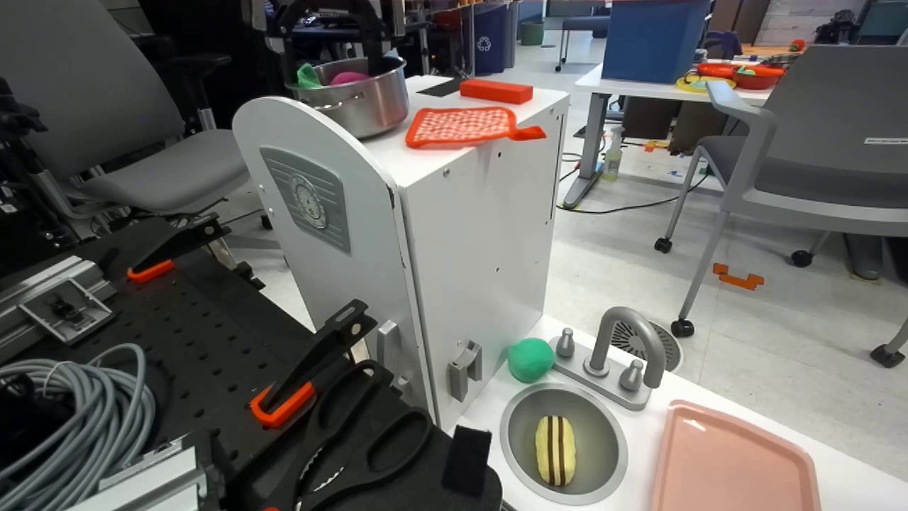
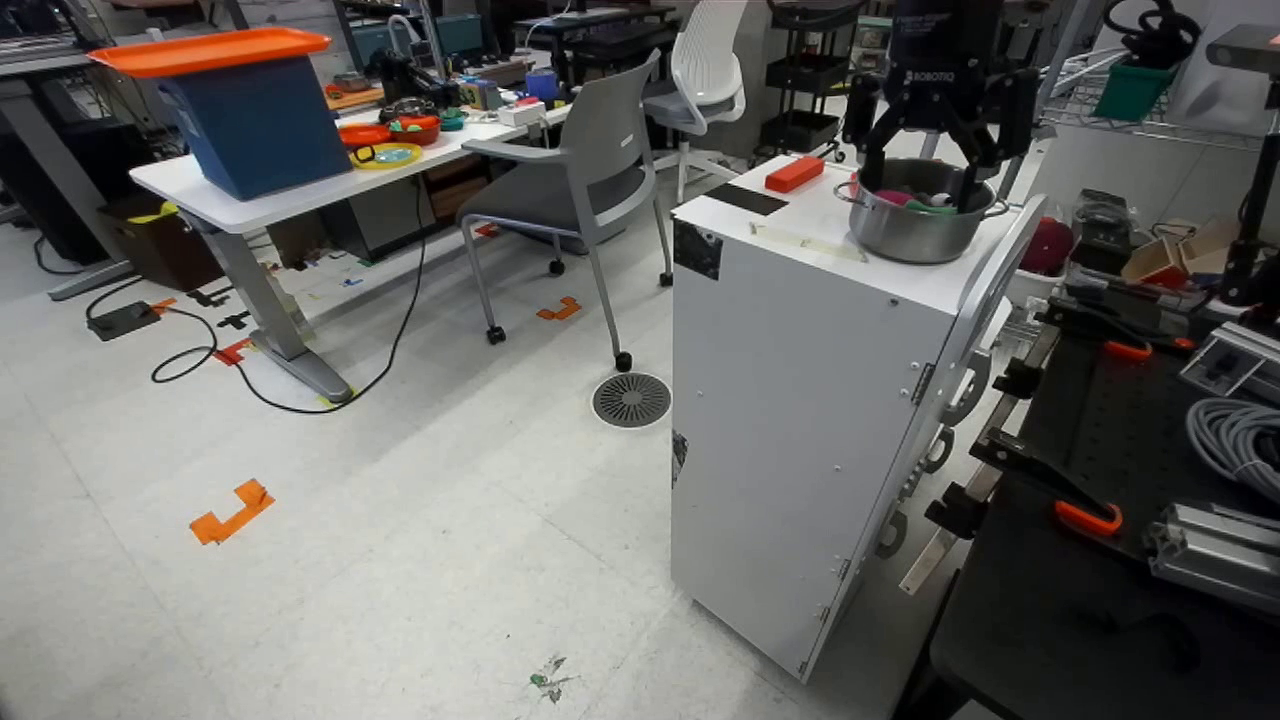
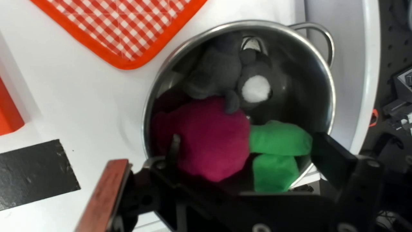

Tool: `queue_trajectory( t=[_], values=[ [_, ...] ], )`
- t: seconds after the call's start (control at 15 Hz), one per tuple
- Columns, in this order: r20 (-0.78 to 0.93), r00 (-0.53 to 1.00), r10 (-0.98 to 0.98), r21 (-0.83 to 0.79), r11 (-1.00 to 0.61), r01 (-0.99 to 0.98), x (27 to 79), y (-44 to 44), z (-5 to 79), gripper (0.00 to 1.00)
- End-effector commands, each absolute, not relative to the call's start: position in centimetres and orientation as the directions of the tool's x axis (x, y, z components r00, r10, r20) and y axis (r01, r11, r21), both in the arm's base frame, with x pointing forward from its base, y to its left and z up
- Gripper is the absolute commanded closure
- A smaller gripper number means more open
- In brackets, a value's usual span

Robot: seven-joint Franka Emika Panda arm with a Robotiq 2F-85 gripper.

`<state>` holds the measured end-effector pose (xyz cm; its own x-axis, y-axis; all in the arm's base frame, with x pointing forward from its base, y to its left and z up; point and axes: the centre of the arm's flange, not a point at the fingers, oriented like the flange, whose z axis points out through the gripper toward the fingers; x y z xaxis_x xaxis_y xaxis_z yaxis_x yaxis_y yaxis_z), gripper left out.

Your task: Take the plush toy out of the pot

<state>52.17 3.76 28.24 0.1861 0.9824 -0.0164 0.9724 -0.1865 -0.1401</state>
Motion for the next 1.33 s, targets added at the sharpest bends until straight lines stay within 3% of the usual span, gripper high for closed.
queue_trajectory(
  t=[0.0, 0.73, 1.0, 1.13, 1.27],
  values=[
    [-0.01, 0.176, 0.984, -0.144, -0.175, 0.974, 52.48, 3.39, 28.23, 0.0],
    [-0.012, 0.181, 0.983, -0.139, -0.181, 0.974, 52.64, 3.15, 28.57, 0.0],
    [-0.012, 0.18, 0.984, -0.134, -0.18, 0.975, 52.76, 3.19, 28.74, 0.41],
    [-0.013, 0.181, 0.983, -0.136, -0.181, 0.974, 52.76, 3.15, 28.68, 0.47],
    [-0.013, 0.181, 0.983, -0.136, -0.181, 0.974, 52.75, 3.14, 28.67, 0.43]
  ],
)
